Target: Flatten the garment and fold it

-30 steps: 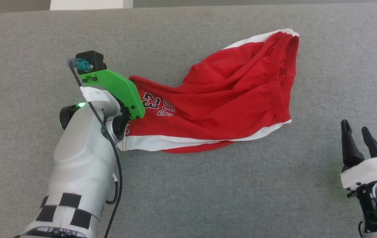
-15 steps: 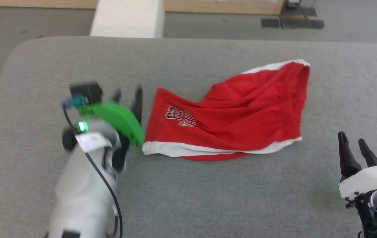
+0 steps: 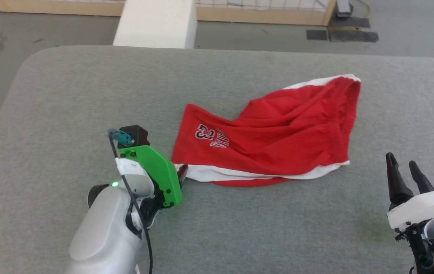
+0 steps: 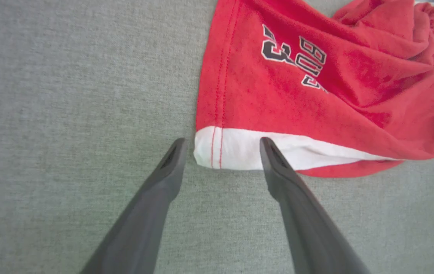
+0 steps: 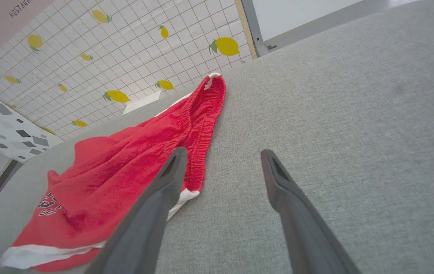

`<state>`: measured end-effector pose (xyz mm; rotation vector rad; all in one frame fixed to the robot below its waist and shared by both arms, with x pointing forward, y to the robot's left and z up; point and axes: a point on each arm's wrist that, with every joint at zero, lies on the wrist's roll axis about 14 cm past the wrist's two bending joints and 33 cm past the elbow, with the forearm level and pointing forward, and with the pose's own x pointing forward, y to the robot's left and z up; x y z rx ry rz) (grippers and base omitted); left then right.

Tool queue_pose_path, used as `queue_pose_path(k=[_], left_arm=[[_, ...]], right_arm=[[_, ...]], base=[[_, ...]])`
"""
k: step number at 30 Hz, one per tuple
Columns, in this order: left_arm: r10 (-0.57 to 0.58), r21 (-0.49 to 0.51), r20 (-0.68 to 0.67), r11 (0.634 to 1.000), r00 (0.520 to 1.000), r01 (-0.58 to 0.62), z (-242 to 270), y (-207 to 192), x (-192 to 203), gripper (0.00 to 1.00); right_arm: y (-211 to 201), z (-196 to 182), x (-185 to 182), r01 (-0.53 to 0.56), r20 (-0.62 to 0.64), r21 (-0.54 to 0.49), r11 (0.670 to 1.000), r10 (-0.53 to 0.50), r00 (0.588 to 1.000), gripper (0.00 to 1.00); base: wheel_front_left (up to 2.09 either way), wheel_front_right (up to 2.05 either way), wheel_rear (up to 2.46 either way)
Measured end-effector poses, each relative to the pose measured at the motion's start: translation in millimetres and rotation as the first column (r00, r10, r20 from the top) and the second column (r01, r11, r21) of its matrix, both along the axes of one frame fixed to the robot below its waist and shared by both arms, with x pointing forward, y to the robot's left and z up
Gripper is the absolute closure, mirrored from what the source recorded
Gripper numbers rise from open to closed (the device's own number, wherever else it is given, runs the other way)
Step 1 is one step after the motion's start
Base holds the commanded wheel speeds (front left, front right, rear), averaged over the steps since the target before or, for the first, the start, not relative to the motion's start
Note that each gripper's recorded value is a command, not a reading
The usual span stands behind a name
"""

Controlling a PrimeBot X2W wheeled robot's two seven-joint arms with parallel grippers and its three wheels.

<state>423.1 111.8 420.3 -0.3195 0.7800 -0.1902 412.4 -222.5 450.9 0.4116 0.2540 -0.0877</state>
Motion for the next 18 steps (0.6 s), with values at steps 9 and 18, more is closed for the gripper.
queue_pose_path(k=[9, 18], left_arm=[[-0.019, 0.087, -0.107, 0.996, 0.994, 0.028, -28, 2, -3, 0.00], [-0.004, 0.008, -0.097, 1.000, 0.995, 0.005, -30, -4, -5, 1.00]], right_arm=[[-20, -9, -9, 0.057, -0.024, -0.010, 0.998, -0.057, 0.998, 0.00], [-17, -13, -8, 0.044, -0.034, -0.030, 0.999, -0.045, 0.998, 0.00]], base=[[0.00, 0.00, 0.00], [0.00, 0.00, 0.00]])
